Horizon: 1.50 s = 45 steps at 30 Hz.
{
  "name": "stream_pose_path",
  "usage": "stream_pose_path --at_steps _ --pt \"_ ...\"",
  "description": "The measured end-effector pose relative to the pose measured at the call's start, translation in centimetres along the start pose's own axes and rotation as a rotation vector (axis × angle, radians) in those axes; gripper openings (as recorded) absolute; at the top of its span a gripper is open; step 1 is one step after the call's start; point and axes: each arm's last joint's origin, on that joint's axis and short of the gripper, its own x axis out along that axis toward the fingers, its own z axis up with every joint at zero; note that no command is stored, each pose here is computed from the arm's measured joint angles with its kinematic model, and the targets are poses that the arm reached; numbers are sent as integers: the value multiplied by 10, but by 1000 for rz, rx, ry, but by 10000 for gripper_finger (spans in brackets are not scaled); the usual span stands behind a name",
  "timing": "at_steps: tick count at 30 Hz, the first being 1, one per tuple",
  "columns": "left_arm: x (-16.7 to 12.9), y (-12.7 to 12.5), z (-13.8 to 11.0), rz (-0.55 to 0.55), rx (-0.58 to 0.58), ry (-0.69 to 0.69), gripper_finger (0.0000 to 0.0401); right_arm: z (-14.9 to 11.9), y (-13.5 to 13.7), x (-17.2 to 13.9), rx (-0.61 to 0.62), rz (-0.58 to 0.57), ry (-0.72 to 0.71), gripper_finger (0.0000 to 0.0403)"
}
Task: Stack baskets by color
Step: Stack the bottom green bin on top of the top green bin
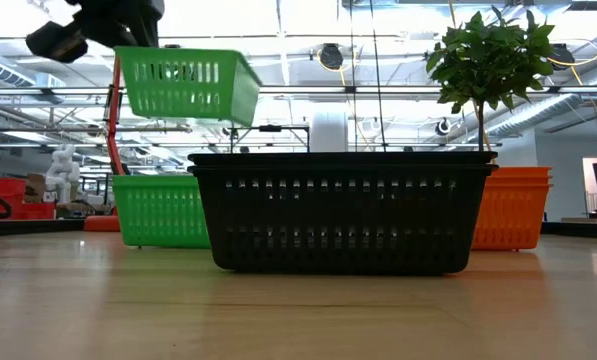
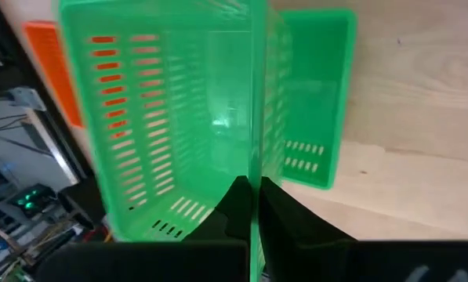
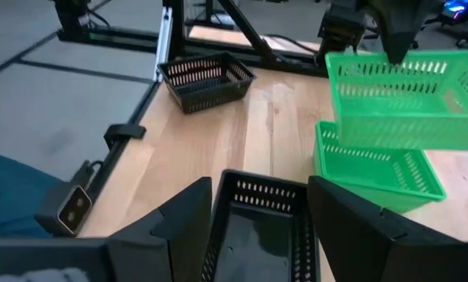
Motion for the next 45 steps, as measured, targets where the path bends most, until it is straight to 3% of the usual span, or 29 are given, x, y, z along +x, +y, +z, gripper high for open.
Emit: stream_pose_path --at_steps 4,13,20,29,36,45 --pt "9 -11 -2 -19 -1 12 6 2 0 0 4 4 -16 205" --pt "25 -30 -4 73 -15 -7 7 -15 0 5 8 20 -113 205" --pt "36 -41 -7 36 -48 -73 16 -31 -2 7 29 29 -171 205" --pt "47 -46 -10 39 -76 -124 7 -33 -3 7 10 28 -180 205" --pt "58 -50 -13 84 -95 -119 32 -33 -3 7 6 28 -179 205" --pt "64 -56 -15 60 -92 -132 15 -33 -3 7 -2 30 -177 205"
